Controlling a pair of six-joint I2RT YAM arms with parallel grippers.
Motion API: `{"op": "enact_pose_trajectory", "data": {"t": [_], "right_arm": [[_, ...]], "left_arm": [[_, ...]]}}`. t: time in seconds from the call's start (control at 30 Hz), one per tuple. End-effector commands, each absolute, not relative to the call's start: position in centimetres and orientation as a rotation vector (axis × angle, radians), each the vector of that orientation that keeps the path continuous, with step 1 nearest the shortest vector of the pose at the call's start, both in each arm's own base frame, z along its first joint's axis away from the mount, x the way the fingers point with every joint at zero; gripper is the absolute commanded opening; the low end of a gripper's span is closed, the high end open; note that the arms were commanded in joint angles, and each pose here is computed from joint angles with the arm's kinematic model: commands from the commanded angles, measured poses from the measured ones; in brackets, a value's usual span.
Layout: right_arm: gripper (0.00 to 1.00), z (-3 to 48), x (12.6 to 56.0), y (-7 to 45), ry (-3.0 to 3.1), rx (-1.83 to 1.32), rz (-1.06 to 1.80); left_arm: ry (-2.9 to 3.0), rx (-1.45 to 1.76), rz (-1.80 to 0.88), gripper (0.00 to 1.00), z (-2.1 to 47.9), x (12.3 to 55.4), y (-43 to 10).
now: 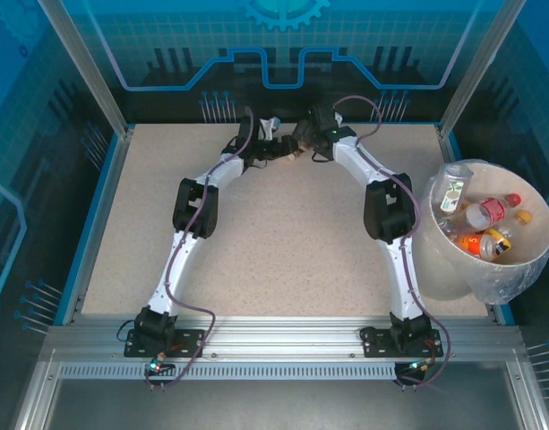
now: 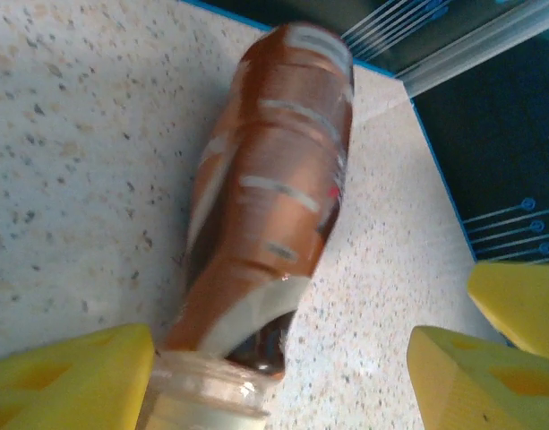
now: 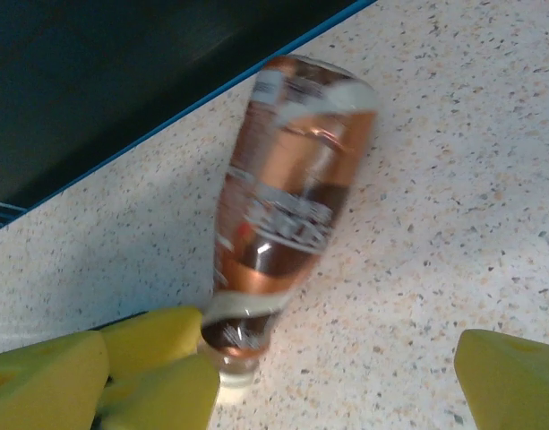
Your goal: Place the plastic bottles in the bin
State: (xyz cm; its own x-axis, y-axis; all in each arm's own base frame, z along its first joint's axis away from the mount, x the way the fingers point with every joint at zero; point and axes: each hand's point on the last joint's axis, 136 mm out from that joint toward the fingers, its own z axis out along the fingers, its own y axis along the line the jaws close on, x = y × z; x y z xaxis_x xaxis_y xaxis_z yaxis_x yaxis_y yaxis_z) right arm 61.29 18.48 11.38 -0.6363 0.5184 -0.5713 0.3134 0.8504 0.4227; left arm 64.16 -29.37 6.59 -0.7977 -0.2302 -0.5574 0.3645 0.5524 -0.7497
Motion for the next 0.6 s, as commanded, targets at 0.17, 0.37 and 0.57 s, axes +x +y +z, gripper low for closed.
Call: {"op": "enact_pose_trajectory", "data": {"t": [0.17, 0.37, 0.57], "right_arm": [[1.00, 8.1, 62.0, 14.8, 2.372, 0.708, 0.370], [0.97, 5.4, 61.3, 13.1, 2.451, 0.738, 0.250], [0.82, 3.0, 60.6, 11.7, 2.526, 0.746, 0.108]], "left_arm": [[2.117, 0.224, -1.427, 0.75, 8.9, 58.1, -33.4], [2.028, 0.194, -1.491, 0.75, 11.3, 54.6, -32.3], [1.960, 0.179, -1.478, 0.75, 13.9, 51.6, -30.9]]}}
